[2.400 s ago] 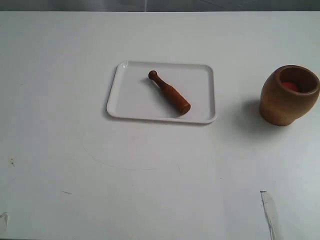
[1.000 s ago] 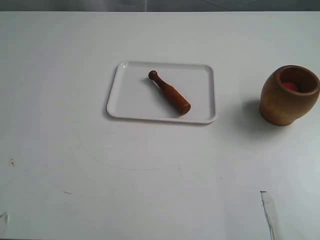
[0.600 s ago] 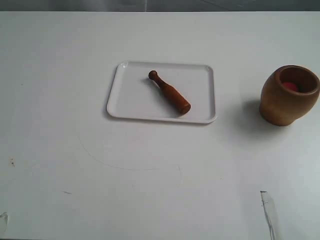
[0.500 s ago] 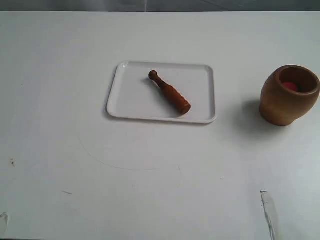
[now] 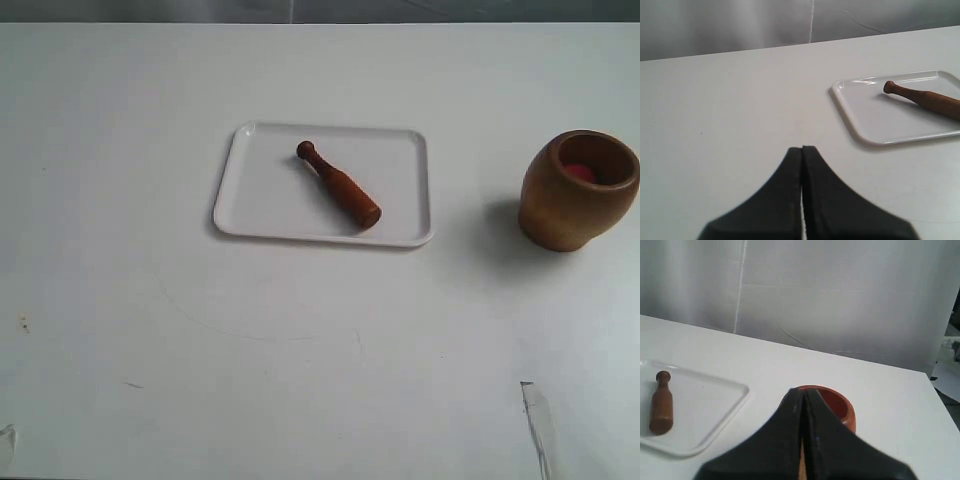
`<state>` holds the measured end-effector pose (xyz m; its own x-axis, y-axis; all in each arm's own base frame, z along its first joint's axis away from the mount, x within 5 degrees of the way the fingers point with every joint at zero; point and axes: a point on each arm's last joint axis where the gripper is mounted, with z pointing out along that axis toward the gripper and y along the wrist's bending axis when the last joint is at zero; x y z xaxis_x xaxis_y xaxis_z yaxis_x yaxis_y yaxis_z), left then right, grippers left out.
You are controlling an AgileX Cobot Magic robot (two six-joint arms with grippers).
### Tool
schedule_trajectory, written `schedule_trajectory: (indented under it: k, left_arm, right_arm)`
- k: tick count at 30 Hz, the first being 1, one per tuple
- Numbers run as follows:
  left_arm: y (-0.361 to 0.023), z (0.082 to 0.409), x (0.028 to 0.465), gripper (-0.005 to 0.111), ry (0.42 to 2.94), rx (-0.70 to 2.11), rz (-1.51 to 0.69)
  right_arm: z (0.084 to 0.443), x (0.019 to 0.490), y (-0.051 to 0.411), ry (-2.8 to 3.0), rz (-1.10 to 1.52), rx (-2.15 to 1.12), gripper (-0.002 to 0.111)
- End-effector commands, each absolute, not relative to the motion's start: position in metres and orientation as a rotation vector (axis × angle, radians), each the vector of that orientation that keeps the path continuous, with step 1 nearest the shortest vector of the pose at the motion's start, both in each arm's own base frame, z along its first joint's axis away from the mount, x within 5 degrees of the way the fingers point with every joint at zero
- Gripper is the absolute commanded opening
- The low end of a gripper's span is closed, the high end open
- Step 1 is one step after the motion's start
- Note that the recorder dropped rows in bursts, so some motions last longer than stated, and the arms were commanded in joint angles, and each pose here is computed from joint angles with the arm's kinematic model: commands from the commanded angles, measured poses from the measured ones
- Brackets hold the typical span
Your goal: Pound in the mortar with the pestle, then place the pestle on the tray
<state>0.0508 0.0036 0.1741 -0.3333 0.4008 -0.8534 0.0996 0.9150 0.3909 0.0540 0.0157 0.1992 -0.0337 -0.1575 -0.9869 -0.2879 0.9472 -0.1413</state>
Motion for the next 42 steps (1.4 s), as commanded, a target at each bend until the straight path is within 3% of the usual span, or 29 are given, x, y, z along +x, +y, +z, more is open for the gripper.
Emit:
schedule_trajectory:
  k: [1, 42]
  left_arm:
    - [0.0029, 0.1742, 0.0509, 0.0, 1.897, 0.361, 0.302]
    - [0.0029, 0.1742, 0.0509, 0.0, 1.897, 0.361, 0.302]
  right_arm:
    - [0.1982, 0.0541, 0.015, 1.614, 0.098, -0.342, 0.0]
    - [0.1979, 0.0548, 0.0122, 1.626, 0.069, -0.294, 0.0]
